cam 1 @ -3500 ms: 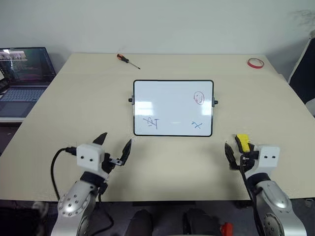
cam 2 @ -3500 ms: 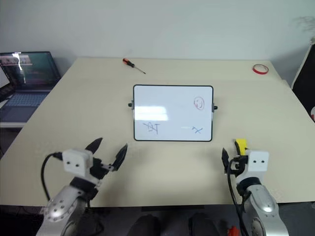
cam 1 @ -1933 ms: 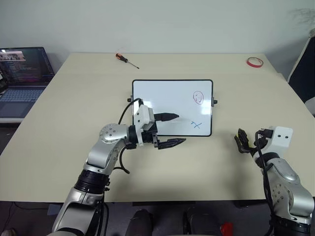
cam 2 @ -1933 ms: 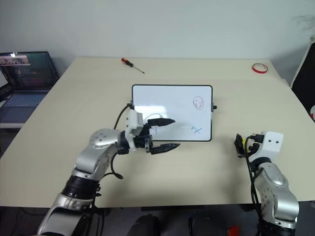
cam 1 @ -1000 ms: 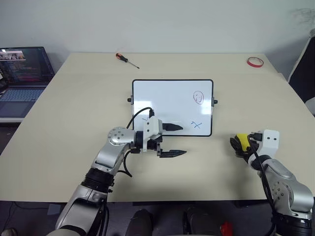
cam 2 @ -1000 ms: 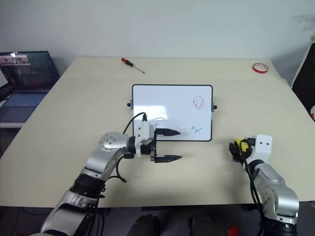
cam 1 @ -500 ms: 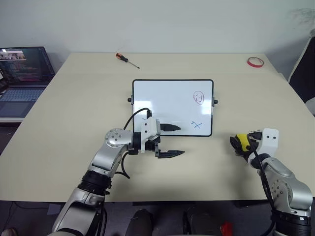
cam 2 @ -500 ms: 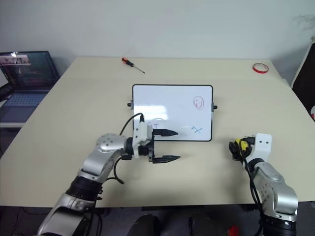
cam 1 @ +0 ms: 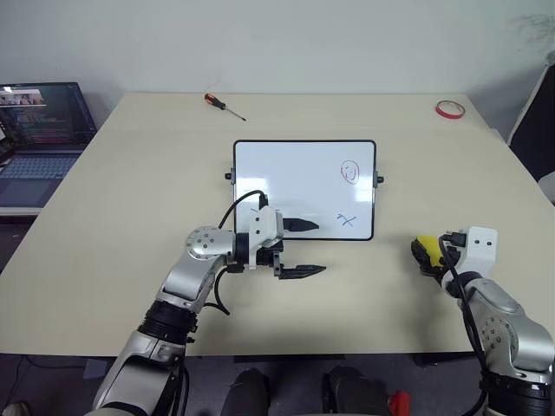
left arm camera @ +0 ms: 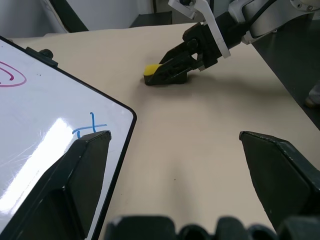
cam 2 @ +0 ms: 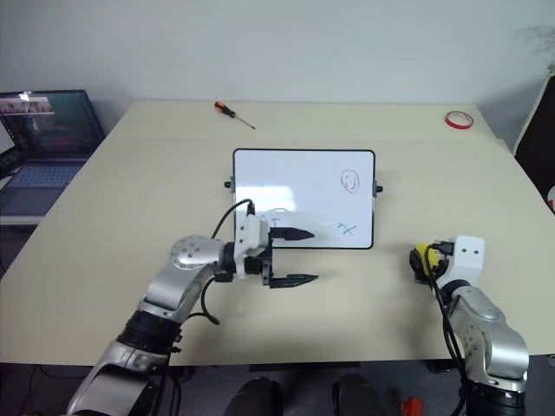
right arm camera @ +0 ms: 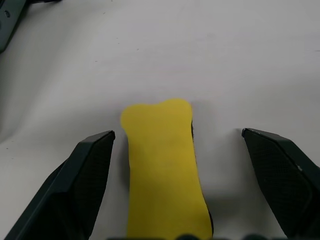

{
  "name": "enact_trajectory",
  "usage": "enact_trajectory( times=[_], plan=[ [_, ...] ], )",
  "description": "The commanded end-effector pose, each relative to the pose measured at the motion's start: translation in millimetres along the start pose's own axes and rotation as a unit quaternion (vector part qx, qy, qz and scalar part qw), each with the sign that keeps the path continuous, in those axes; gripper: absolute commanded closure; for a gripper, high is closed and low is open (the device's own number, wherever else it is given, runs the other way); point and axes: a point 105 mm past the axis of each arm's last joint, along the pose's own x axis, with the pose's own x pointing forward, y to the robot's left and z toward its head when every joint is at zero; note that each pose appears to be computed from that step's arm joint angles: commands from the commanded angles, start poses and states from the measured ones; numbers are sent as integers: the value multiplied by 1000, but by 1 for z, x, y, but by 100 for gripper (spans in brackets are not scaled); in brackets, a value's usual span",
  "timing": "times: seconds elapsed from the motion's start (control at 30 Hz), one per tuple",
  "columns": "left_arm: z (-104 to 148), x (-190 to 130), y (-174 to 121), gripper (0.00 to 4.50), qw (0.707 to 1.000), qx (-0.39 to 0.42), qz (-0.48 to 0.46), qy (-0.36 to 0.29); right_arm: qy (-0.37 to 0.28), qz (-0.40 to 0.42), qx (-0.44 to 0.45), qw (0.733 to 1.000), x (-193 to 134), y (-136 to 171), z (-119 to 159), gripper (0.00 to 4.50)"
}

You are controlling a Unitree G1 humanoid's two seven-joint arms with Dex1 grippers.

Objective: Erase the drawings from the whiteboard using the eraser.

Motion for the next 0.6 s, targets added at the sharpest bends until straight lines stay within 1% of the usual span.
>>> enact_trajectory(
  times=[0.03, 0.3, 0.33, 0.37, 0.43, 0.6],
  plan=[
    [12, 2, 1, 0, 1000, 26, 0, -13, -28, -2, -11, 1000, -5, -1, 17, 2],
    [11, 2, 1, 0, 1000, 29, 2, -12, -26, 2, -7, 1000, -4, 1, 18, 2],
    [11, 2, 1, 0, 999, 29, 2, -12, -26, 3, -7, 1000, -4, 2, 17, 39],
    [11, 2, 1, 0, 999, 30, 2, -11, -26, 3, -5, 1000, -3, 2, 18, 63],
    [11, 1, 1, 0, 999, 31, 3, -11, -27, 5, -3, 1000, -3, 3, 18, 129],
    [13, 0, 4, 0, 999, 36, 5, -13, -28, 5, -6, 1000, -2, 2, 18, 311]
  ],
)
